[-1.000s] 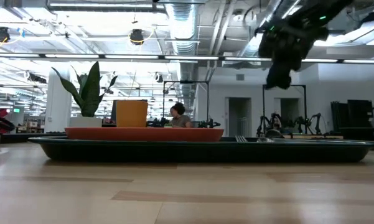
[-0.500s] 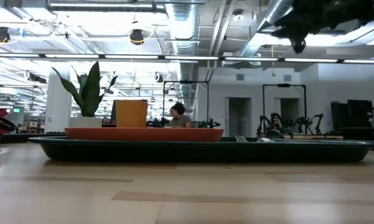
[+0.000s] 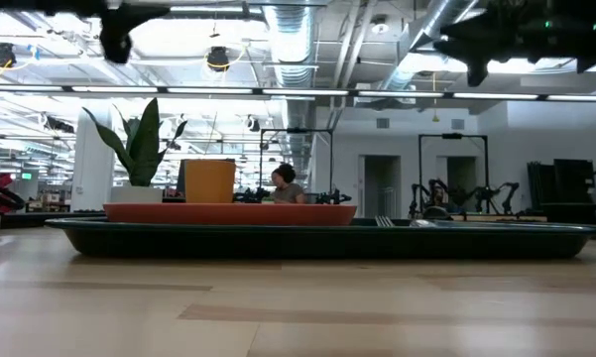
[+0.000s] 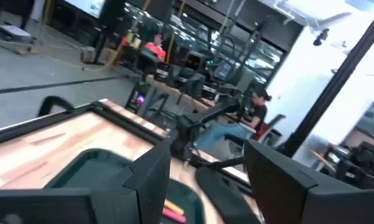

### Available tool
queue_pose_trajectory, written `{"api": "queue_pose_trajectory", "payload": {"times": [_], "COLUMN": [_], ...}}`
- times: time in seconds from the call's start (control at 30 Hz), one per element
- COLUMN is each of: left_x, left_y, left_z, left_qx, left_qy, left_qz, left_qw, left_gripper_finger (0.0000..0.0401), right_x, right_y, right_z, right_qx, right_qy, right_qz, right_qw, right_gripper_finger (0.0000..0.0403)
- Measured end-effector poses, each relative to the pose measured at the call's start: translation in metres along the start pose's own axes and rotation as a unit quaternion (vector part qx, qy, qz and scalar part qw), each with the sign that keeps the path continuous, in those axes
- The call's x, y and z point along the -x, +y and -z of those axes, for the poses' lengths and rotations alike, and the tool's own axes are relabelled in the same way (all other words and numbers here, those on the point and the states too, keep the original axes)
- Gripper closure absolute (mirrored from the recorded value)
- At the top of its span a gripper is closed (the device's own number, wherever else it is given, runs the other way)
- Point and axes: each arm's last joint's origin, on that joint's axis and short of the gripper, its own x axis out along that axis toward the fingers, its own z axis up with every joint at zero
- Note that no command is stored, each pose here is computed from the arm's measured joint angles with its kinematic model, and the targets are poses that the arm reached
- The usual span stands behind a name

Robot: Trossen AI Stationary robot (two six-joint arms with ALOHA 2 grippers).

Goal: Pick and place plate/cup/fork/spoon on tray
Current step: Return to Home Position

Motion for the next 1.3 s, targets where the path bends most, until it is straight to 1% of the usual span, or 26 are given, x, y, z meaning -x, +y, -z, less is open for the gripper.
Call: {"api": "queue_pose_trajectory", "payload": {"times": [0.13, 0.3, 0.43, 0.5, 0.63, 0.8, 0.93, 1.0, 1.1, 1.17, 1.2, 1.23, 1.3], "left_x": [0.02, 0.036, 0.043, 0.044, 0.04, 0.037, 0.034, 0.033, 0.032, 0.032, 0.032, 0.032, 0.032], "left_y": [0.012, 0.023, 0.031, 0.034, 0.04, 0.049, 0.055, 0.056, 0.056, 0.056, 0.057, 0.057, 0.057], "left_z": [0.015, 0.031, 0.042, 0.048, 0.062, 0.081, 0.093, 0.094, 0.094, 0.094, 0.094, 0.094, 0.093], "left_qx": [0.003, 0.011, 0.021, 0.023, 0.02, 0.03, 0.042, 0.051, 0.044, 0.039, 0.039, 0.042, 0.047], "left_qy": [-0.016, -0.013, -0.003, -0.003, 0.031, 0.06, 0.065, 0.054, 0.04, 0.036, 0.033, 0.031, 0.022], "left_qz": [-0.014, -0.031, -0.038, -0.037, -0.04, -0.048, -0.053, -0.045, -0.04, -0.046, -0.049, -0.052, -0.061], "left_qw": [1.0, 0.999, 0.999, 0.999, 0.999, 0.997, 0.996, 0.996, 0.997, 0.998, 0.997, 0.997, 0.997], "left_gripper_finger": [0.0209, 0.0209, 0.0209, 0.0209, 0.0209, 0.0209, 0.0209, 0.0209, 0.0209, 0.0209, 0.0209, 0.0209, 0.0209], "right_x": [0.001, 0.002, 0.003, 0.004, 0.007, 0.012, 0.017, 0.017, 0.017, 0.016, 0.017, 0.019, 0.022], "right_y": [-0.002, -0.005, -0.006, -0.006, -0.006, -0.008, -0.008, -0.008, -0.007, -0.005, -0.003, 0.0, 0.005], "right_z": [0.011, 0.026, 0.035, 0.038, 0.048, 0.066, 0.08, 0.082, 0.083, 0.081, 0.076, 0.069, 0.055], "right_qx": [-0.009, -0.027, -0.024, -0.021, -0.009, -0.023, -0.034, -0.039, -0.031, -0.026, -0.027, -0.03, -0.046], "right_qy": [-0.031, -0.021, -0.03, -0.039, -0.066, -0.078, -0.079, -0.076, -0.069, -0.08, -0.105, -0.134, -0.161], "right_qz": [-0.004, 0.013, 0.015, 0.017, 0.015, 0.034, 0.036, 0.036, 0.034, 0.025, 0.011, -0.011, -0.068], "right_qw": [0.999, 0.999, 0.999, 0.999, 0.998, 0.996, 0.996, 0.996, 0.997, 0.996, 0.994, 0.99, 0.984], "right_gripper_finger": [0.0235, 0.0235, 0.0235, 0.0235, 0.0235, 0.0235, 0.0235, 0.0235, 0.0235, 0.0235, 0.0235, 0.0235, 0.0235]}}
